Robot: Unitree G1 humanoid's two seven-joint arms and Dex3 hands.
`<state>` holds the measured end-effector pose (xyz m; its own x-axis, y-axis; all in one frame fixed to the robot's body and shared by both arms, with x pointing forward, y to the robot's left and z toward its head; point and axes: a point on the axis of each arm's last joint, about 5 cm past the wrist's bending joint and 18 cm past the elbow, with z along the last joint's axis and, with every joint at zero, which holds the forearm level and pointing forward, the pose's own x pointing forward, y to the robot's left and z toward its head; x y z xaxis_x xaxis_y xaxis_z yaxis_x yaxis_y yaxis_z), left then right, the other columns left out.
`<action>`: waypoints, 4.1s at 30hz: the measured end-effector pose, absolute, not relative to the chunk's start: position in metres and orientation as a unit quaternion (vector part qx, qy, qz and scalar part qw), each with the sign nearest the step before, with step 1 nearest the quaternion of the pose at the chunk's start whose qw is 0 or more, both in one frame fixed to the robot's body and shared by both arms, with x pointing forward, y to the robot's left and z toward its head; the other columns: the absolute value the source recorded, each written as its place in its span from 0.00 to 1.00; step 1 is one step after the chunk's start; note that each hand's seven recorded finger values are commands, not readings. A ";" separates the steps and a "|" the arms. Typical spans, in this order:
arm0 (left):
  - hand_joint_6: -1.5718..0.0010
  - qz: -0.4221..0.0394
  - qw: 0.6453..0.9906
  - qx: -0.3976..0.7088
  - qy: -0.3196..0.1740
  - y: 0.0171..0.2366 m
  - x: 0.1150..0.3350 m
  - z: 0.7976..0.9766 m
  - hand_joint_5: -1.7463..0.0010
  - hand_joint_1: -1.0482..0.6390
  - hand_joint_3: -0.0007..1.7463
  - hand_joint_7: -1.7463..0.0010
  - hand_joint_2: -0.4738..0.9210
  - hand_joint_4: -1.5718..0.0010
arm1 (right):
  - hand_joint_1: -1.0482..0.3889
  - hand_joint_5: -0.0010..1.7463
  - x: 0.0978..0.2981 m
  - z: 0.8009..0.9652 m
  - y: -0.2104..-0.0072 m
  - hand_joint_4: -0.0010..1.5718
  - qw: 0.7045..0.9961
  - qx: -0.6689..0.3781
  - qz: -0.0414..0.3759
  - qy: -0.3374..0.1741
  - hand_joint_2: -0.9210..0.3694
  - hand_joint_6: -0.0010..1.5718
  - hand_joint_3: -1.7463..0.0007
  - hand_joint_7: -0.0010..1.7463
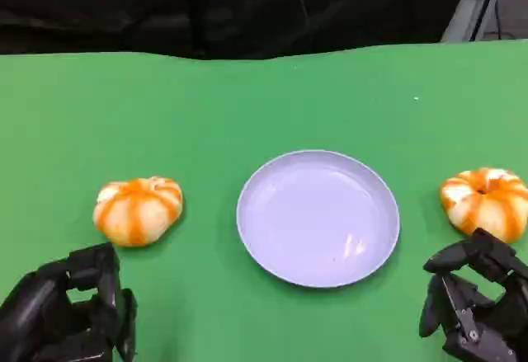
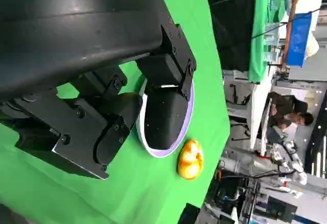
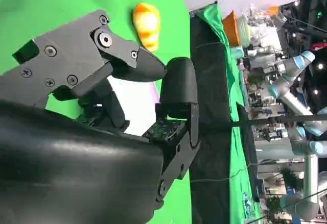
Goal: Grasp the bread from the table and place it into the plate.
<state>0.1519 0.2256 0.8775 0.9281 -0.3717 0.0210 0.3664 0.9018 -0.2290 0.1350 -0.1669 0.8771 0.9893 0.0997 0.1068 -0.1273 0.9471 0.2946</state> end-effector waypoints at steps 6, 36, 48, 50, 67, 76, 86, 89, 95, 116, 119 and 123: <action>0.45 -0.189 0.975 -0.115 0.012 0.226 0.152 0.877 0.00 0.64 0.85 0.00 0.69 0.36 | 0.62 1.00 0.135 0.877 -0.167 0.54 0.986 0.152 0.058 -0.045 0.22 0.49 0.47 0.84; 0.70 -0.095 0.922 0.348 -0.142 0.222 0.145 0.904 0.90 0.06 0.20 0.99 1.00 0.81 | 0.61 1.00 0.134 0.877 -0.167 0.54 0.986 0.152 0.057 -0.043 0.23 0.49 0.48 0.84; 0.69 -0.074 0.810 0.551 -0.186 0.212 0.190 0.924 0.93 0.08 0.01 0.99 0.99 0.77 | 0.62 1.00 0.134 0.879 -0.167 0.54 0.986 0.150 0.051 -0.044 0.24 0.48 0.45 0.86; 0.69 -0.079 0.804 0.564 -0.174 0.209 0.196 0.918 0.94 0.08 0.01 1.00 0.99 0.77 | 0.62 1.00 0.134 0.879 -0.167 0.53 0.987 0.149 0.050 -0.045 0.24 0.48 0.45 0.86; 0.69 -0.116 0.789 0.595 -0.099 0.199 0.234 0.877 0.96 0.08 0.06 1.00 1.00 0.73 | 0.61 1.00 0.133 0.881 -0.167 0.54 0.987 0.145 0.051 -0.044 0.24 0.48 0.45 0.86; 0.69 -0.117 0.790 0.594 -0.095 0.196 0.241 0.874 0.98 0.10 0.04 1.00 1.00 0.74 | 0.62 1.00 0.132 0.880 -0.167 0.54 0.987 0.144 0.050 -0.042 0.24 0.48 0.44 0.86; 0.69 -0.107 0.788 0.599 -0.098 0.197 0.248 0.887 0.99 0.10 0.06 1.00 1.00 0.74 | 0.62 1.00 0.132 0.881 -0.167 0.54 0.987 0.144 0.050 -0.043 0.25 0.48 0.44 0.86; 0.70 -0.108 0.786 0.602 -0.096 0.196 0.249 0.888 0.99 0.10 0.06 1.00 1.00 0.75 | 0.62 1.00 0.132 0.881 -0.168 0.54 0.988 0.143 0.050 -0.042 0.24 0.48 0.44 0.86; 0.69 -0.114 0.783 0.605 -0.090 0.195 0.252 0.888 0.99 0.11 0.05 1.00 1.00 0.74 | 0.62 1.00 0.132 0.881 -0.168 0.54 0.987 0.144 0.051 -0.043 0.24 0.48 0.44 0.86; 0.69 -0.116 0.802 0.585 -0.042 0.188 0.267 0.856 0.99 0.11 0.06 0.99 1.00 0.74 | 0.62 1.00 0.128 0.881 -0.169 0.53 0.987 0.146 0.050 -0.042 0.23 0.48 0.44 0.86; 0.68 -0.114 0.802 0.585 -0.046 0.185 0.269 0.857 0.99 0.11 0.06 0.99 1.00 0.73 | 0.62 1.00 0.128 0.882 -0.169 0.53 0.987 0.146 0.051 -0.044 0.23 0.48 0.44 0.86; 0.67 -0.119 0.801 0.585 -0.045 0.182 0.270 0.855 0.99 0.12 0.05 0.99 1.00 0.72 | 0.62 1.00 0.128 0.883 -0.169 0.54 0.987 0.144 0.051 -0.046 0.24 0.48 0.44 0.86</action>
<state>0.2697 0.1822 0.8549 0.9675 -0.2437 -0.0670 0.1379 0.2871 0.9479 0.1280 -0.1686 0.8826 0.9906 0.0874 0.1048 -0.1136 0.9535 0.2792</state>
